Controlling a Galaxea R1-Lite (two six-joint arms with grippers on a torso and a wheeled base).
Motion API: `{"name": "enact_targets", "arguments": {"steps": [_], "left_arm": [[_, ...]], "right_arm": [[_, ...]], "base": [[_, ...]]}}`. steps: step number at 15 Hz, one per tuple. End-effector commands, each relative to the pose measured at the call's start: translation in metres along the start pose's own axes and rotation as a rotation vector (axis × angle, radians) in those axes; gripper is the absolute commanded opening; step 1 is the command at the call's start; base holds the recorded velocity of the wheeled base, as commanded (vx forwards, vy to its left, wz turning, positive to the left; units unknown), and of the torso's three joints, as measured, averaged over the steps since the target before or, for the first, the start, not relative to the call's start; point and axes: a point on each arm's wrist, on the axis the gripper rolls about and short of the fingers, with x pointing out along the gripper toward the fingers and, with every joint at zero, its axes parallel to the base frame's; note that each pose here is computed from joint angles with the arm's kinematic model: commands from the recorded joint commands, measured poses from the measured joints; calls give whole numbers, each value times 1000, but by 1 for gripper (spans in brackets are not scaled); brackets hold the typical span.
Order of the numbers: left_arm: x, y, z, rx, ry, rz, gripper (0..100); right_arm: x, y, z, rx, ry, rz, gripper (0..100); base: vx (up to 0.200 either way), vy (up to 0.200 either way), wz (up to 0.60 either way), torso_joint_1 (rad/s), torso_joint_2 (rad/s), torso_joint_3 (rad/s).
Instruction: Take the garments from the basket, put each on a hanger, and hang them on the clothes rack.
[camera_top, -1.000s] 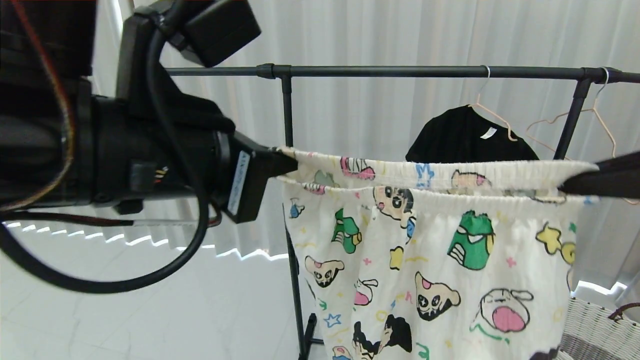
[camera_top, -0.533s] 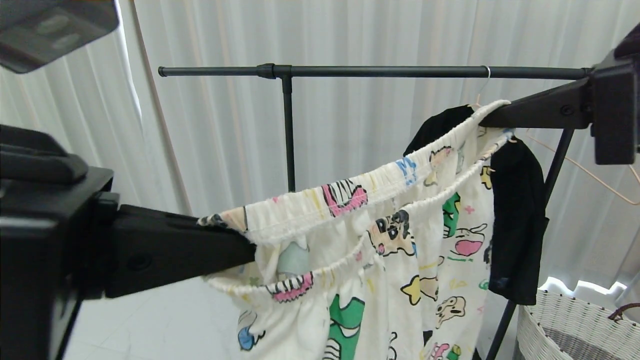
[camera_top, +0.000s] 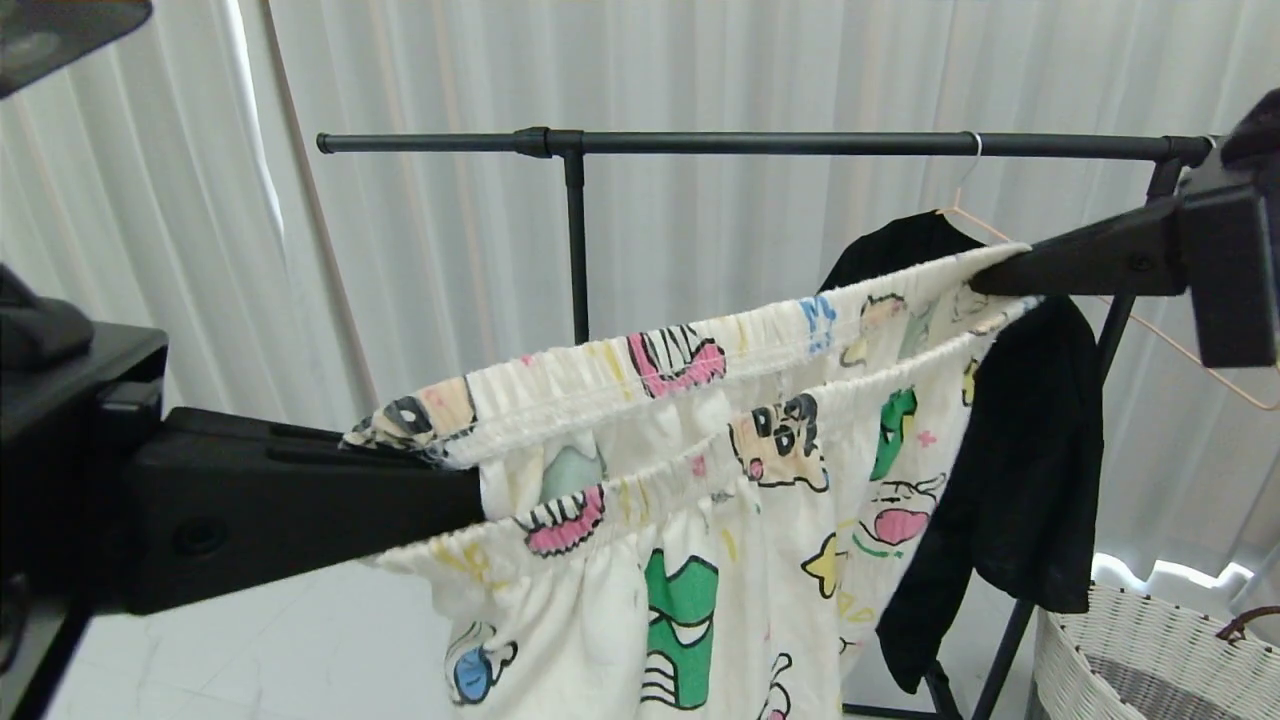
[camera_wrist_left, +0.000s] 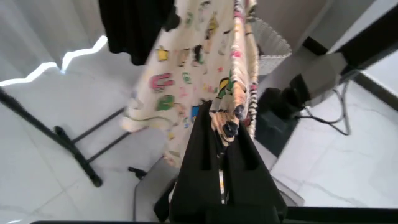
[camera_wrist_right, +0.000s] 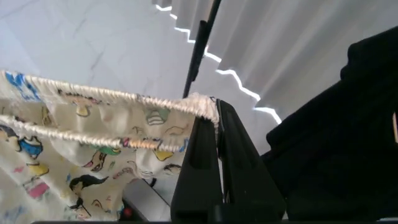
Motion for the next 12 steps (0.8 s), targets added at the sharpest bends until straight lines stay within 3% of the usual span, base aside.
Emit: {"name": "enact_targets", "arguments": {"steps": [1, 3, 6, 7, 12], "left_arm": [[25, 20, 7, 5, 24, 182, 0], [36, 27, 15, -11, 18, 272, 0], [38, 25, 17, -8, 15, 269, 0], [37, 25, 17, -8, 13, 270, 0], [37, 29, 8, -11, 37, 306, 0]], "right_arm": [[-46, -6, -11, -3, -7, 6, 0], [-65, -3, -22, -33, 33, 52, 0], [-53, 0, -23, -59, 51, 49, 0], [-52, 0, -23, -64, 50, 51, 100], [-49, 0, -32, -70, 77, 40, 100]], "base": [[0, 0, 0, 0, 0, 0], [0, 0, 0, 0, 0, 0], [0, 0, 0, 0, 0, 0], [0, 0, 0, 0, 0, 0], [0, 0, 0, 0, 0, 0]]}}
